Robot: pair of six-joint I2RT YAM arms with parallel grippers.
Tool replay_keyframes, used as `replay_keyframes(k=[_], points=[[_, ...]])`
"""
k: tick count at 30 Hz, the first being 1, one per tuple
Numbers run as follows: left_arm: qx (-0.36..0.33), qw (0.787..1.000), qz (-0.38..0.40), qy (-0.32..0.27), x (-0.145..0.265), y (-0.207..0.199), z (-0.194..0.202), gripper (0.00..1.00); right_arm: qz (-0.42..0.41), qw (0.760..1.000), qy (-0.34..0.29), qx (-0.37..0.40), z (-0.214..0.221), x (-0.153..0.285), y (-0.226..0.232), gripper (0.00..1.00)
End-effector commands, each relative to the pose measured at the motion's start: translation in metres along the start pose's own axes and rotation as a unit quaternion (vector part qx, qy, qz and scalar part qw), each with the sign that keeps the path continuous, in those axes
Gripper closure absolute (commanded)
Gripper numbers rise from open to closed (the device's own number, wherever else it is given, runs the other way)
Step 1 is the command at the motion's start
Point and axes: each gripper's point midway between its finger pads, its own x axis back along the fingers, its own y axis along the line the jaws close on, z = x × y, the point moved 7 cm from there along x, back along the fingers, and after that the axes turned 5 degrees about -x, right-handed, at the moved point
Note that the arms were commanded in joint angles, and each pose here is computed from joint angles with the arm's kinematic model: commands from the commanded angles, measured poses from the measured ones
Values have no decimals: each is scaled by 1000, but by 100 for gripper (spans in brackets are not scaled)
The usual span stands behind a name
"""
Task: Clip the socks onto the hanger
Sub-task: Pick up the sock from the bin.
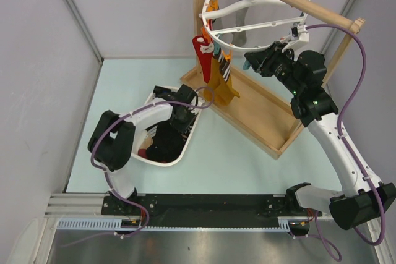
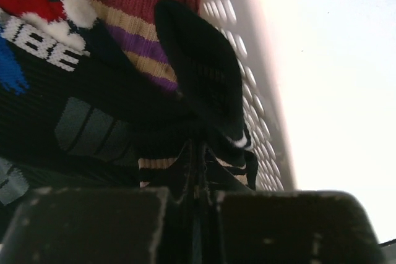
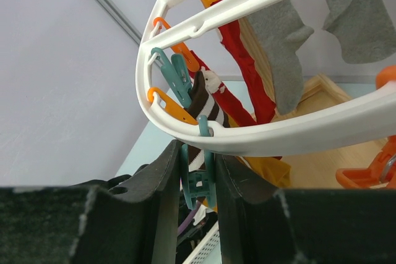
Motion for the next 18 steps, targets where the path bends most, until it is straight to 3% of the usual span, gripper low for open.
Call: replay_keyframes(k=[1,7,12,18], points=[[-2,1000,2,13,1,2,4,100,-13,1000,-25,0,-11,5,6,100],[21,994,-58,-85,50,14,-7,100,-11,1000,-27,1,-12,6,6,100],[33,970,-103,-216,106,22,-15,100,-12,1000,-27,-1,-12,5,6,100],[35,937,-135,-319,137,24,-9,100,-15,999,-30,-2,-14,7,8,100]])
